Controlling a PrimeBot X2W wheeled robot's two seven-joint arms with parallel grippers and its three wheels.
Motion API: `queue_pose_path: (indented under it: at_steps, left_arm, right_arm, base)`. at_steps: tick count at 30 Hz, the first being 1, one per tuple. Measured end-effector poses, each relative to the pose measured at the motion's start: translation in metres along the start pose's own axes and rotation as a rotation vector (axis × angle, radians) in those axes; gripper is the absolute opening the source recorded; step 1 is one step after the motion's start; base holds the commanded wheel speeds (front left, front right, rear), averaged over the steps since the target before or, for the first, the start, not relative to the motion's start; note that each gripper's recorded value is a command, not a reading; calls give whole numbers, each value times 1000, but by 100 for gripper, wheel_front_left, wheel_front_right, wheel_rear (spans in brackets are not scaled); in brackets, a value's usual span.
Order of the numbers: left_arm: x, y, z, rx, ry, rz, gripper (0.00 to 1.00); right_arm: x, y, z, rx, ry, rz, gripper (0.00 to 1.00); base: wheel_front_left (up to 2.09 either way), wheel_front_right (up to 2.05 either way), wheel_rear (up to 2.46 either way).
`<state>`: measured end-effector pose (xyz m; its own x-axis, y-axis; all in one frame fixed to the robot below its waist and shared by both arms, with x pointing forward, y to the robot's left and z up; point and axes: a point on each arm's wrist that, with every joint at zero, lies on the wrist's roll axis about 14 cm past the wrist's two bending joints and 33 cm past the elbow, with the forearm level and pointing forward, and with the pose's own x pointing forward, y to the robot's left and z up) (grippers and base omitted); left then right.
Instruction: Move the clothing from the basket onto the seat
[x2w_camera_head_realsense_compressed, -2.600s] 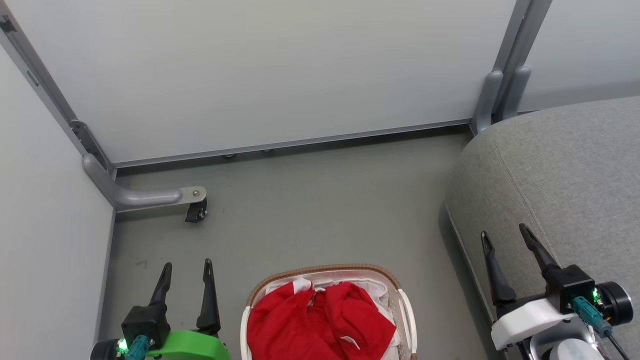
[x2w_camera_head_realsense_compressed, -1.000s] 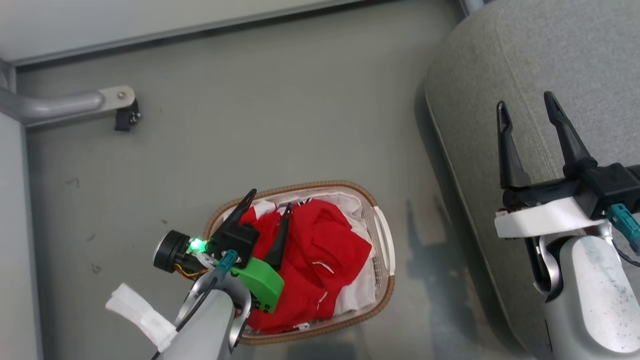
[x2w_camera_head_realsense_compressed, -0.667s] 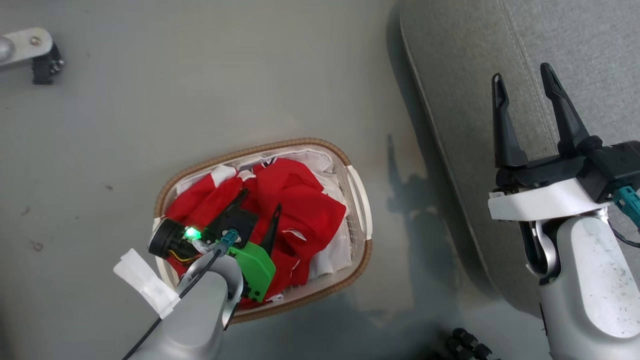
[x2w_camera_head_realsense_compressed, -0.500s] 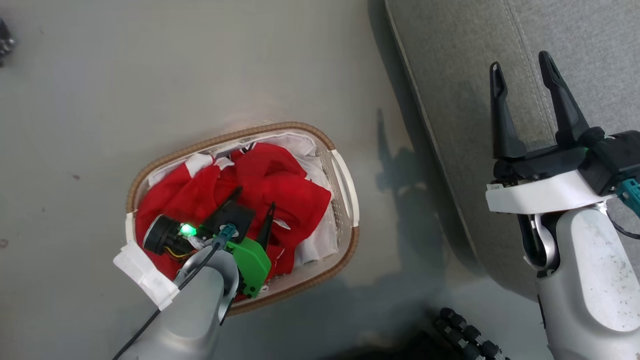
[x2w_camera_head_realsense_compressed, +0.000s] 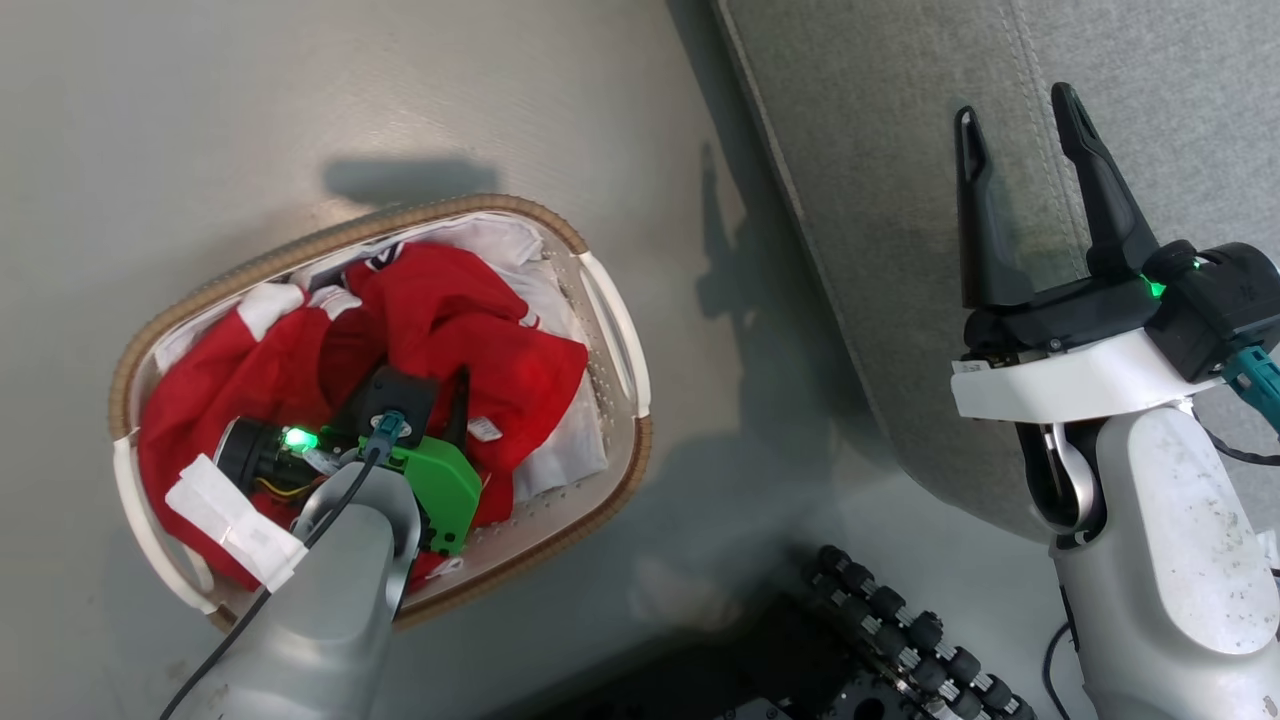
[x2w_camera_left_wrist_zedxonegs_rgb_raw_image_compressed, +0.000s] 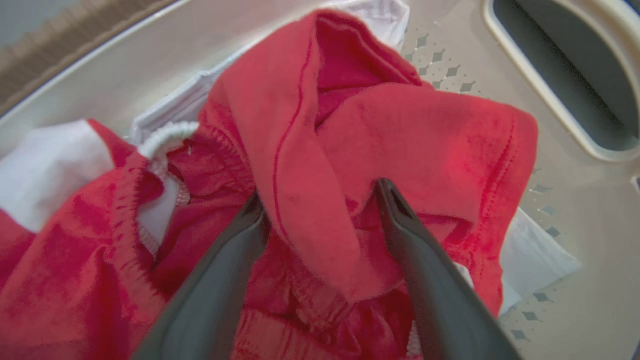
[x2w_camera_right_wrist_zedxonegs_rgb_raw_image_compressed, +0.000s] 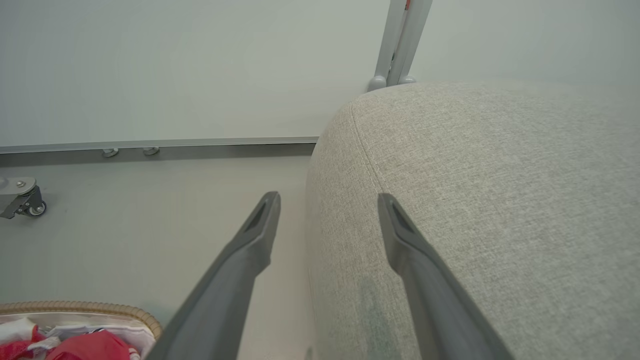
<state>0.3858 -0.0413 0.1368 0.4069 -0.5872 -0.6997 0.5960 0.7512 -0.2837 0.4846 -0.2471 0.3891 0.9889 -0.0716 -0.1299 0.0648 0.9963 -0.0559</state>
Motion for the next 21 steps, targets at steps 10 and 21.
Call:
queue_pose_path:
  at_steps: [10, 21]
  left_arm:
    - [4, -18, 23, 20, -48, -53, 0]
    - [-36, -27, 79, 50, -206, -45, 0]
  right_arm:
    - [-7, -5, 3, -9, 8, -14, 100]
    - [-23, 7, 20, -18, -12, 17, 100]
  base:
    - [0, 0, 0]
    - [0, 0, 0]
